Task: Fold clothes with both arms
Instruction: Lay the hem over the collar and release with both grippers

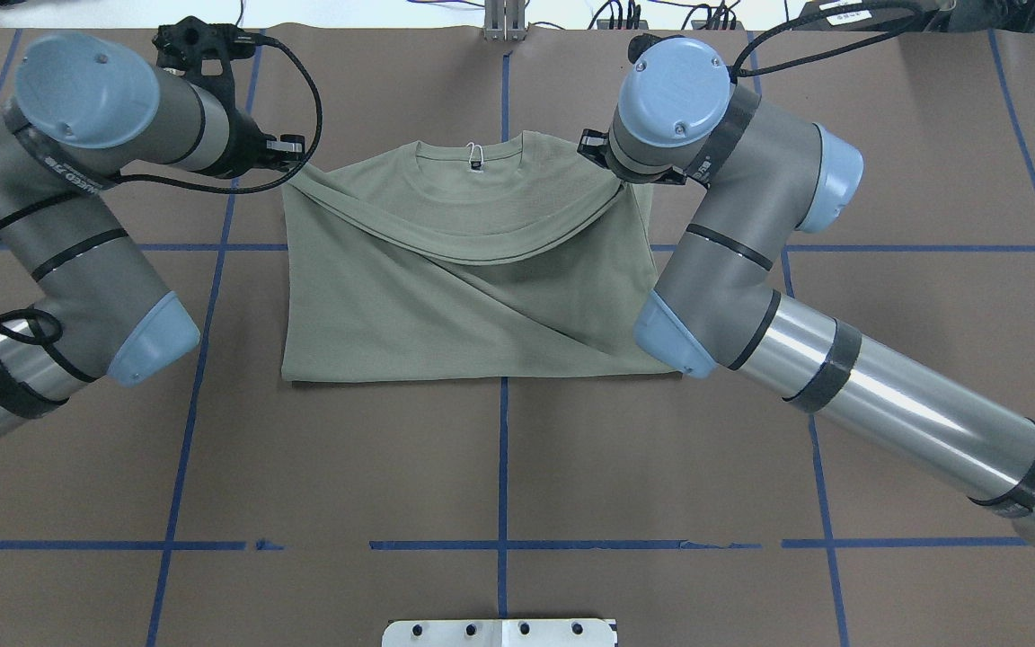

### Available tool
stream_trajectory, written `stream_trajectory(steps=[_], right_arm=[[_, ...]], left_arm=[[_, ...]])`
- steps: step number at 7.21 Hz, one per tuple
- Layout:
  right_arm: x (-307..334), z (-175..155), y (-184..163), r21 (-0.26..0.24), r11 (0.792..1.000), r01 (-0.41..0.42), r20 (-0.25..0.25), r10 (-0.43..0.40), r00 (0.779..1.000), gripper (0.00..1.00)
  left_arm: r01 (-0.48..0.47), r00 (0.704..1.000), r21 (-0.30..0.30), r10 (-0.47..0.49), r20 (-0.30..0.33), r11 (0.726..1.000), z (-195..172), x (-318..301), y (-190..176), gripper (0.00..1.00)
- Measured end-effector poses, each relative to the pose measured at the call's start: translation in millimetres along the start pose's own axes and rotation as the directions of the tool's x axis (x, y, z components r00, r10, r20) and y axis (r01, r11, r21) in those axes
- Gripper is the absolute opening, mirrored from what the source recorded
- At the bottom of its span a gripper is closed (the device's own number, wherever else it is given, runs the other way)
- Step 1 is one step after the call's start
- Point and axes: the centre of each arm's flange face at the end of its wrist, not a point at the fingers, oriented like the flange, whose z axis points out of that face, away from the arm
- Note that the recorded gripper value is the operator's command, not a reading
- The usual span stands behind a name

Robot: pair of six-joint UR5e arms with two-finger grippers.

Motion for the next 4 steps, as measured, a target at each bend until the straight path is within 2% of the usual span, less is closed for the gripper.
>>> stream_trajectory(steps=[4], right_arm=[[15.0, 25.1, -53.0, -0.004, 0.999, 0.032, -0.048, -0.032, 0.998, 0.0]], left_arm=[[0.003, 0.997, 0.021, -0.004, 0.073, 1.0, 42.4, -3.8, -23.3, 0.0]])
